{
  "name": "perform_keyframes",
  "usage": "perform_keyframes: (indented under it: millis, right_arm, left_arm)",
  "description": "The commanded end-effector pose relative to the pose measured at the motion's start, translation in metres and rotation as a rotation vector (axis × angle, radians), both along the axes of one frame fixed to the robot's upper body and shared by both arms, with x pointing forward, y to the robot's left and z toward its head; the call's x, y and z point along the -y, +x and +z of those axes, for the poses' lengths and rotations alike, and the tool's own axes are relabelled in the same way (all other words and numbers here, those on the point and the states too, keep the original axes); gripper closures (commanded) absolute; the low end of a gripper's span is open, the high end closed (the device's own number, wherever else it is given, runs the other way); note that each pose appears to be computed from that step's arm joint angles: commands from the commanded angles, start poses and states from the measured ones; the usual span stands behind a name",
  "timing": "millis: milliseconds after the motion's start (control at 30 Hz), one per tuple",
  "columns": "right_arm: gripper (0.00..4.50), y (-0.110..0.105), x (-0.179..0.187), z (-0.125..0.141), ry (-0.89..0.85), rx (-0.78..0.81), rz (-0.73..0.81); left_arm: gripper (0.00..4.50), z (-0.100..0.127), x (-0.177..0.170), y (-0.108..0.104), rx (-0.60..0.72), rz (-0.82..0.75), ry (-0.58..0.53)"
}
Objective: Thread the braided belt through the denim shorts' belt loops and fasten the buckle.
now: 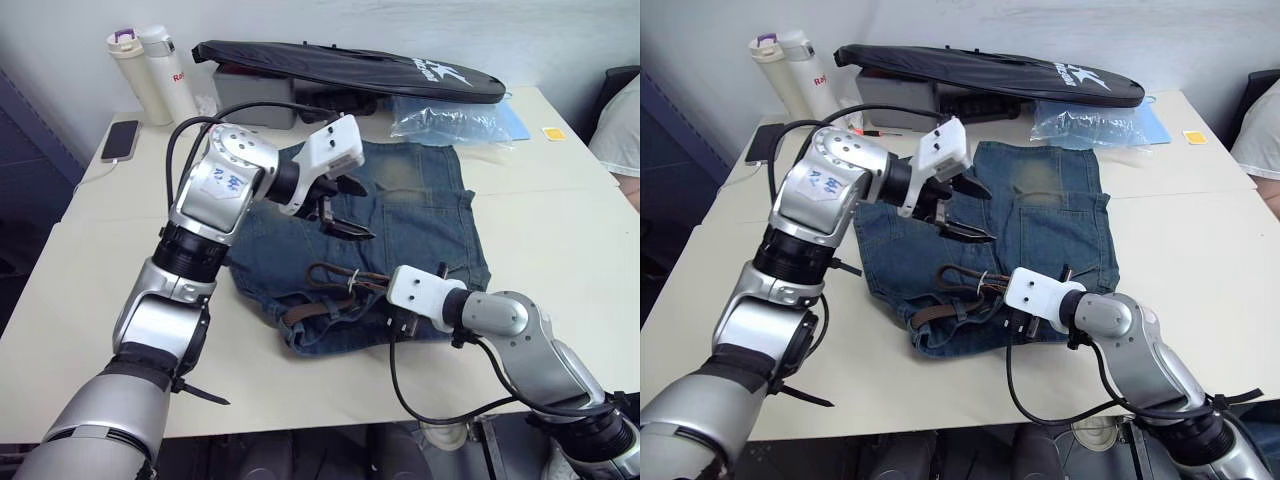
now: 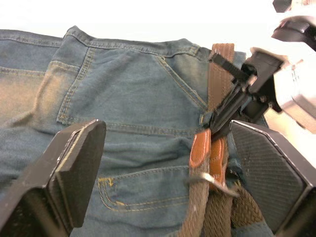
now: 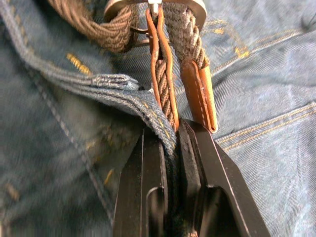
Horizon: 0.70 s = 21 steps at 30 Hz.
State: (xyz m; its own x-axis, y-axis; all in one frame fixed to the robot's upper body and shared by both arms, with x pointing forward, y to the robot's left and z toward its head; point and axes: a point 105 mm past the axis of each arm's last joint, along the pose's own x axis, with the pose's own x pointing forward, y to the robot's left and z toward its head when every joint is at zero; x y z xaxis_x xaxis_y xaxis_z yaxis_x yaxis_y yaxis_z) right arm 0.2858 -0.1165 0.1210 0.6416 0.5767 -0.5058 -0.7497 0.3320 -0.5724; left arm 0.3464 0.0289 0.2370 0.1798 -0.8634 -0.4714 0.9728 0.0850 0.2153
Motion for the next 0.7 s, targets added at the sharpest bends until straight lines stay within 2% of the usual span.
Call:
perform_keyframes:
  millis: [33, 200, 267, 467, 600, 700]
  right_arm:
    - [3.18, -0.012, -0.010, 0.012, 0.043, -0.010, 0.065]
    - [0.75, -0.020, -0.009, 0.021, 0.035, -0.042, 0.102]
    - [0.07, -0.024, -0.008, 0.027, 0.035, -0.061, 0.117]
    - [0.07, -0.034, 0.008, 0.045, 0.042, -0.145, 0.122]
    - [0.07, -0.020, 0.018, 0.073, 0.078, -0.078, 0.081]
    - [0.07, -0.010, 0.023, 0.082, 0.079, -0.031, 0.058]
  left_arm:
    - [0.00, -0.001, -0.008, -0.014, -0.013, -0.032, 0.020]
    - [0.00, -0.013, -0.024, -0.025, -0.055, -0.034, 0.067]
    - [0.00, -0.016, -0.028, -0.028, -0.064, -0.033, 0.074]
    - [0.00, -0.022, -0.044, -0.036, -0.084, -0.030, 0.108]
    - [0.00, -0.030, -0.056, -0.046, -0.116, -0.035, 0.126]
    - [0.00, -0.033, -0.059, -0.053, -0.127, -0.038, 0.110]
